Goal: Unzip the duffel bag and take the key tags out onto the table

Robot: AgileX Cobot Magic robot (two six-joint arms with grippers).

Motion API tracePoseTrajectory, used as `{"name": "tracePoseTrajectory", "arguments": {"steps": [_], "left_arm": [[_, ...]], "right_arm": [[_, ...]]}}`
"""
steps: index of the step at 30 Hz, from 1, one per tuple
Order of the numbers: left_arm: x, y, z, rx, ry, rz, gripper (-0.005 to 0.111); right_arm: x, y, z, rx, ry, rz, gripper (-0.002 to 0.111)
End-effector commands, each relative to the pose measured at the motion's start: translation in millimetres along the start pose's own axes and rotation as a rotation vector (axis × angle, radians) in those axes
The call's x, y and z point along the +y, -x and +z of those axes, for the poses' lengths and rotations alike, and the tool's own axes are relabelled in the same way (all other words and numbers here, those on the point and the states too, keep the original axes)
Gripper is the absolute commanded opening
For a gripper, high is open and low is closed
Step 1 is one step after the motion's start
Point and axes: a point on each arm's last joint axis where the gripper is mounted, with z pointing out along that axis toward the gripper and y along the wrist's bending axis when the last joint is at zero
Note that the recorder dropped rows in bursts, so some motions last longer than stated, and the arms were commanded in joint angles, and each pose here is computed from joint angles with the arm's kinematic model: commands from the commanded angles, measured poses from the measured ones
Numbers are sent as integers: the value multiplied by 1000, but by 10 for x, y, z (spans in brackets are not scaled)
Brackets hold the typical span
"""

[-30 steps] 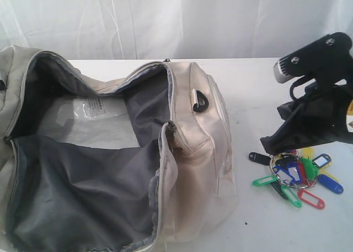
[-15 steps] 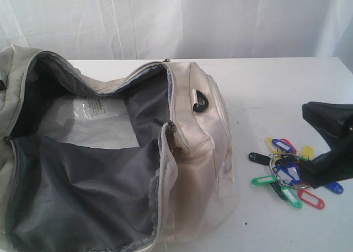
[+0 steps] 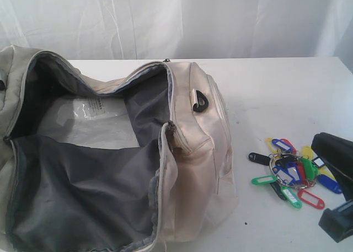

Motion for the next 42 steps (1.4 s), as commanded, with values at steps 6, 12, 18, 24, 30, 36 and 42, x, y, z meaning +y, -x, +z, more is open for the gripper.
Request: {"name": "tracePoseTrajectory", "arguments": {"steps": [6,12,18,24,30,36,42], "left_arm": [[2,-1,-8,-11,-3,9,29],[2,-1,-8,-11,-3,9,29],[2,-1,-8,-11,-3,9,29],[2,-1,-8,-11,-3,9,29],[74,27,-65,-48,45,-5,29],[251,40,-352,-168,144,-232,29],[350,27,-540,-245,264,-275,29]], "right_arm": [[-12,-41,-25,2,-10,26,0],[-12,-41,-25,2,-10,26,0],[-12,-41,-25,2,-10,26,0],[-12,-41,-25,2,-10,26,0],[-12,-41,-25,2,-10,26,0],[-12,-41,-25,2,-10,26,0],[-13,-43,-25,5,-12,25,0]]}}
